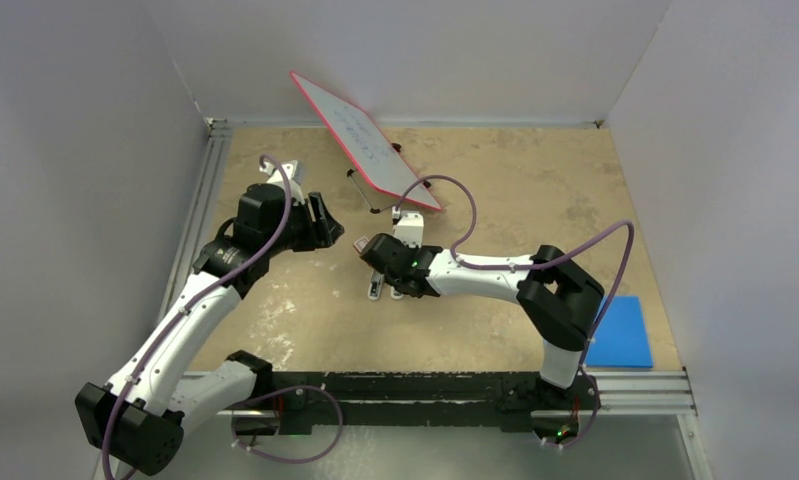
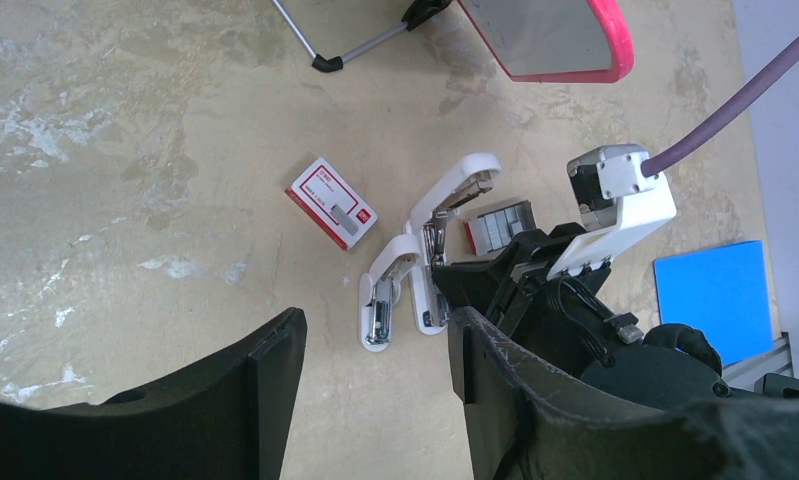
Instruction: Load the staples into the stapler
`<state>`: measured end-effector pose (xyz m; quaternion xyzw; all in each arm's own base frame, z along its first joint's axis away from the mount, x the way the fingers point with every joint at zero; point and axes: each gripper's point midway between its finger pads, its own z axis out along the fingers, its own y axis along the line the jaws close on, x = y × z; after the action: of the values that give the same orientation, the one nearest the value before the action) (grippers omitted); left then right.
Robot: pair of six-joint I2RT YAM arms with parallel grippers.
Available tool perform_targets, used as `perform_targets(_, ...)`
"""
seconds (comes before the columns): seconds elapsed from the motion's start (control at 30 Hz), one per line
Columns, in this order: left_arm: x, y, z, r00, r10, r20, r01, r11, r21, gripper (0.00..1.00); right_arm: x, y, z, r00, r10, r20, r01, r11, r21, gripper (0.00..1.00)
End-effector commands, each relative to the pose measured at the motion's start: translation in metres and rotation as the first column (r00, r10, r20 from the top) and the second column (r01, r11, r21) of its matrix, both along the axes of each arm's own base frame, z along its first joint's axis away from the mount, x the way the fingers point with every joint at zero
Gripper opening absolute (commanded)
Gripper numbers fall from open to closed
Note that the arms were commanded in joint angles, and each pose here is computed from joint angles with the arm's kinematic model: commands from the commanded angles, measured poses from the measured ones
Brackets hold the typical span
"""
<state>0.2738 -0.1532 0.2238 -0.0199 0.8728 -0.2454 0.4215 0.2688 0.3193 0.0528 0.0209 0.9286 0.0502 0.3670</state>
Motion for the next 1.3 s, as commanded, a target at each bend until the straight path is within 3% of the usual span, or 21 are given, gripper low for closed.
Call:
perform_targets(0.0,0.002,-0.002,0.006,1.0,-0.012,0.028,0.012,1.0,-0.005,0.55,0.002,-0.002,0.006,1.0,-0.006,0.027,0.006,1.0,-0.001,0.15)
perform_targets(0.5,0.002,-0.001,0.007,1.0,-0.008,0.029,0.008,1.0,-0.003,0.55,-0.011,0.006,0.002,0.998,0.065,0.006,-0.065,0.998,-0.008,0.16)
perform_targets(1.03,0.001,-0.001,0.006,1.0,-0.008,0.028,0.008,1.0,-0.004,0.55,-0.005,0.012,0.028,0.998,0.031,0.05,-0.034,0.998,0.059,0.3)
perform_targets(1.27,0.001,-0.001,0.006,1.0,-0.008,0.027,0.008,1.0,-0.003,0.55,0.0,0.016,0.03,0.997,0.023,0.075,-0.028,0.997,0.066,0.2)
